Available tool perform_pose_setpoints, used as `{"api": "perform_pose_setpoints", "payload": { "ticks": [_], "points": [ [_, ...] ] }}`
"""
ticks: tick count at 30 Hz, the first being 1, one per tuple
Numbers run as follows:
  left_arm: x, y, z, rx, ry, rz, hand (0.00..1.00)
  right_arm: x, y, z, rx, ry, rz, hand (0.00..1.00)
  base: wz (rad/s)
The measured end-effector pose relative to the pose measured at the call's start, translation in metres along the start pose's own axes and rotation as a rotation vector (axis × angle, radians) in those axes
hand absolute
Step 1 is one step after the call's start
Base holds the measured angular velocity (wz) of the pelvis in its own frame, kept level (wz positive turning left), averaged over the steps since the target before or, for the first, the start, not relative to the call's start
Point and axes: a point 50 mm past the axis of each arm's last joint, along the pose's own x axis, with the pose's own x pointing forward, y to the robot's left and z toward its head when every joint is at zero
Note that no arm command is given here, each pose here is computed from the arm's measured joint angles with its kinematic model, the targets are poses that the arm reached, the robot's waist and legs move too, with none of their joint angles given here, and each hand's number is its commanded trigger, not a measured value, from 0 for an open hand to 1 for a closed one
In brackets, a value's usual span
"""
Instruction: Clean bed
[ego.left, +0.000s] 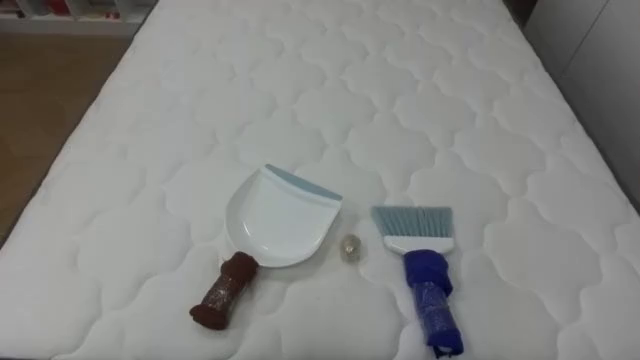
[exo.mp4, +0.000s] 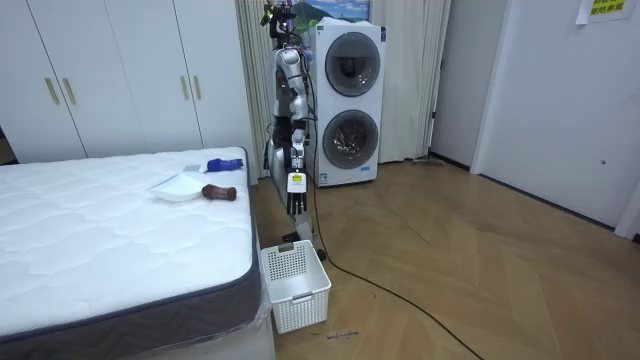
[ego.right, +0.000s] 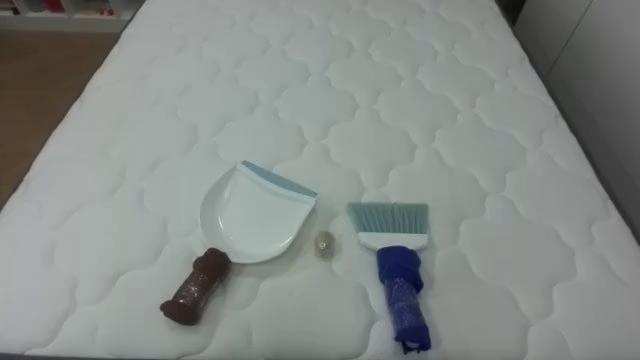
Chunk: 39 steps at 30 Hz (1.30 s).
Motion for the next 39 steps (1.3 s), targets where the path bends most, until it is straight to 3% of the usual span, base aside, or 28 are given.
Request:
{"api": "perform_pose_setpoints", "payload": {
  "ticks": [14,25,31,39],
  "points": [
    [0.001,0.003,0.001,-0.023,0.001,0.019,0.0,0.0,-0.001,-0.003,-0.005,0.015,-0.039,0.0,0.0],
    [0.002,0.014,0.011,-0.069,-0.026,0.133,0.0,-0.001,-0.001,-0.01,0.013,0.031,-0.042,0.0,0.0],
    [0.001,0.031,0.033,-0.306,-0.121,0.249,0.0,-0.001,-0.007,-0.006,0.042,-0.006,-0.067,0.0,0.0],
    [-0.014,0.067,0.09,-0.558,-0.405,0.434,0.0,0.0,-0.015,0.01,0.08,-0.099,-0.091,0.0,0.0]
  ]
}}
